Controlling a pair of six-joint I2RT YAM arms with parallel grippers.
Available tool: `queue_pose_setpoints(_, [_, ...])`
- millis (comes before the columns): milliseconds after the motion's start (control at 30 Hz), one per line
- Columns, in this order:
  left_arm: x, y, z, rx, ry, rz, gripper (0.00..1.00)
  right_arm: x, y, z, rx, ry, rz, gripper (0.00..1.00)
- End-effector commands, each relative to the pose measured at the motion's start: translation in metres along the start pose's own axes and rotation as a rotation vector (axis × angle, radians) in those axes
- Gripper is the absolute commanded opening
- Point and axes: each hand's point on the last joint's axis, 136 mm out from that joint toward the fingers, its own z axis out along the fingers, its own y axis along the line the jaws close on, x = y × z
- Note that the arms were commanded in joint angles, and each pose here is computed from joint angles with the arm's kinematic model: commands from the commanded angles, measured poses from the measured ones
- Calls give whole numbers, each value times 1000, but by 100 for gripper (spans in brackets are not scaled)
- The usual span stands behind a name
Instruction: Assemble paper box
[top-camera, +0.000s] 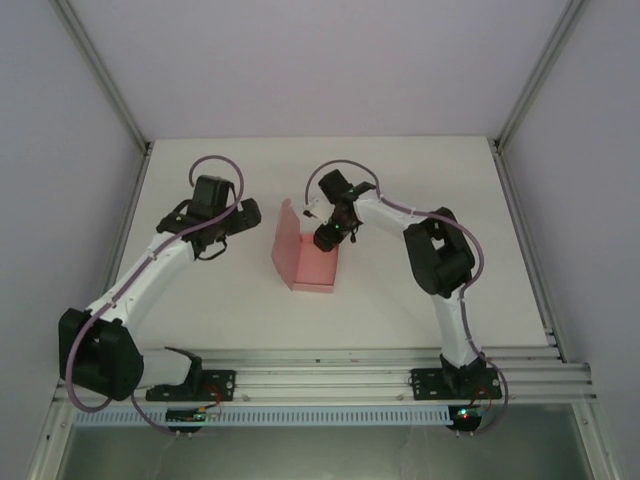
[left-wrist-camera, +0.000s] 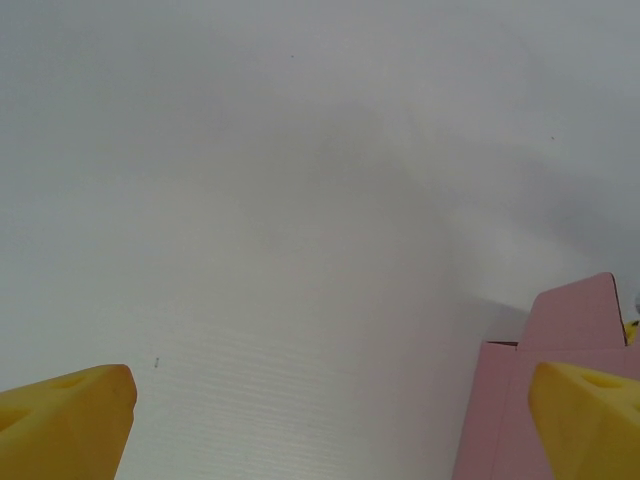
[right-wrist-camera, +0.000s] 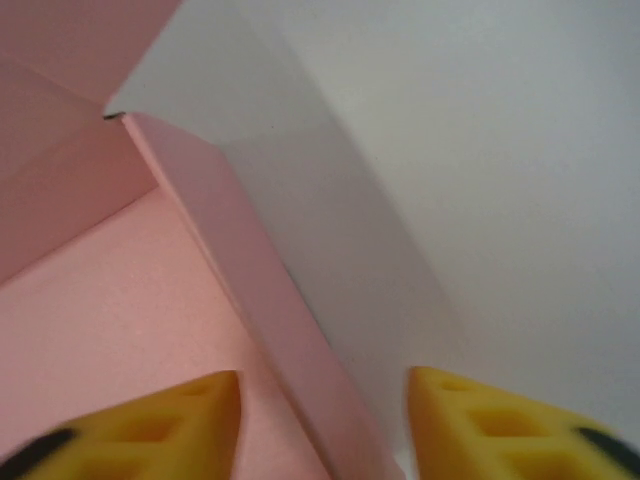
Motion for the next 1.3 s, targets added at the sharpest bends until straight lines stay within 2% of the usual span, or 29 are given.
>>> queue_pose_setpoints(0, [-12,1,-13,3,-53,15,100,-4,-2,-1,30,-11,52,22])
queue_pose_setpoints(67, [-14,-1,-16,18,-63,16,100,-6,-10,-6,82,-37,92,12])
queue_pose_setpoints(167, [-16,-3,-20,32,-76,18,100,5,-19,-15,197,-51,224,6])
queue_pose_setpoints(267, [-21,-5,-21,43,-92,0,100,32,-34,-30,382,-36,485,4])
queue_pose_setpoints(333, [-24,-14,-22,83,-94,0,100,56,-32,-34,456,-11,697,5])
queue_pose_setpoints(400, [-27,-23,-22,125,-94,2,100,75,-18,-31,469,12,837,7])
queue_pose_setpoints(633, [-14,-52,-12,259,-2,117,100,79,13,-26,424,5,895,8])
queue_pose_setpoints(733, [0,-64,-3,320,63,187,99,78,16,-31,423,-6,893,18])
queue_pose_setpoints(800, [6,-71,1,356,88,230,100,76,15,-35,431,-23,888,38])
queue_pose_setpoints(867, [9,-77,6,381,110,273,100,73,19,-41,406,-35,874,48])
queue_pose_setpoints(967, [8,-86,13,404,129,349,100,53,14,-65,390,-156,822,64])
queue_pose_setpoints(1100, [6,-100,25,448,182,468,100,28,-2,-108,360,-285,660,98])
queue_pose_setpoints(1133, [9,-105,28,477,206,499,100,20,-5,-118,331,-316,606,99])
queue_pose_setpoints(1267, [12,-109,42,490,264,584,89,-2,-22,-143,242,-422,445,99])
